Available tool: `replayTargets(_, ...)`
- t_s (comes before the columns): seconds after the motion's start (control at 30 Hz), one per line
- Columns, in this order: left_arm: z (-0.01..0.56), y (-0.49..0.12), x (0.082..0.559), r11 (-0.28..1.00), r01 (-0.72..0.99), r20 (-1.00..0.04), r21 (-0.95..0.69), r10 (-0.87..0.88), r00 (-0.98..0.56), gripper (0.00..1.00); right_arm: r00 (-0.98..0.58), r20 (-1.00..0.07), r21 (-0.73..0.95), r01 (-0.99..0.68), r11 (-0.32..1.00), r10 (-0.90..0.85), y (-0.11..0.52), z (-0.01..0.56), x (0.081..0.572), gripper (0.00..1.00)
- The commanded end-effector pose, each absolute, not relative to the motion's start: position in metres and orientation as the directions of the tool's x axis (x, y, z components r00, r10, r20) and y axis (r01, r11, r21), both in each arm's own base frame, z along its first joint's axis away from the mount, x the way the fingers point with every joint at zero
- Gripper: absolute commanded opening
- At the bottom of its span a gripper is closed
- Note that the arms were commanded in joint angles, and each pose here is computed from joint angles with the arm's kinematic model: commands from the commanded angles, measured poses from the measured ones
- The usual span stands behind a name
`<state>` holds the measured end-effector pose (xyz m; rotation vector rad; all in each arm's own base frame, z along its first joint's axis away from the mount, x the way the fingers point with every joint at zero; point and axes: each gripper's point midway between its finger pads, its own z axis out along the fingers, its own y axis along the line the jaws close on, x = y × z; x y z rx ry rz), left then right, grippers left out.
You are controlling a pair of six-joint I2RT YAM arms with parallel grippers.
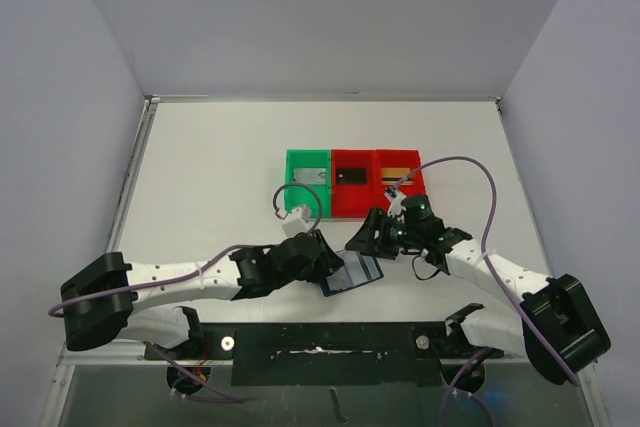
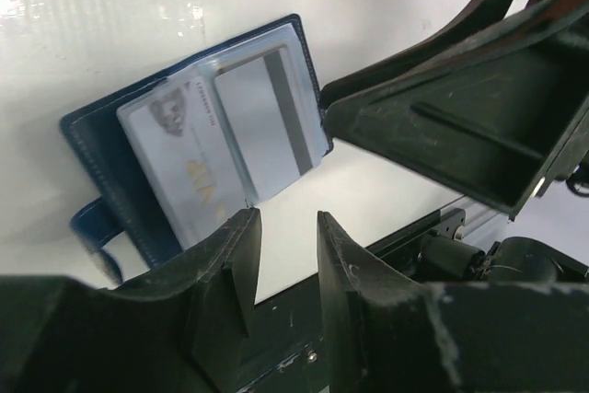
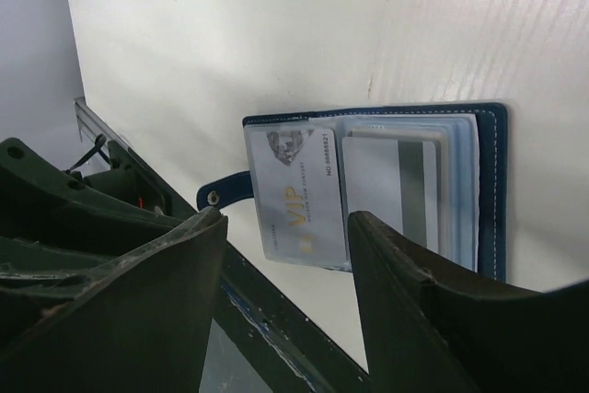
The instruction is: Take the credit cards out of the card holder
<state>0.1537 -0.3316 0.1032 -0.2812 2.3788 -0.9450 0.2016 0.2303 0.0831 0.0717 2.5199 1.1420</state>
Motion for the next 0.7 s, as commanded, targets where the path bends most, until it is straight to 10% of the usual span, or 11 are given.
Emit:
replayTargets(0.0, 0.115, -0.354, 0.160, 0.692, 0.053, -0.418, -0.720, -0.371, -0.830, 0.30, -0.872, -0.407, 0.762, -0.159, 0.628, 0.272, 0.230, 0.107, 0.219, 0.56)
replayTargets(0.23, 0.085, -0.348, 0.160, 0.725, -0.001, -0.389, -0.689, -0.371, -0.843, 0.30, -0.877, -0.363, 0.839, -0.162, 0.519, 0.314, 0.227, 0.108, 0.208, 0.63)
replayTargets(0.67, 0.052, -0.335, 0.158, 0.795, -0.051, -0.387, -0.605, -0.349, -0.854, 0.23, -0.926, -0.329, 0.806, -0.174, 0.565, 0.183, 0.237, 0.085, 0.200, 0.38)
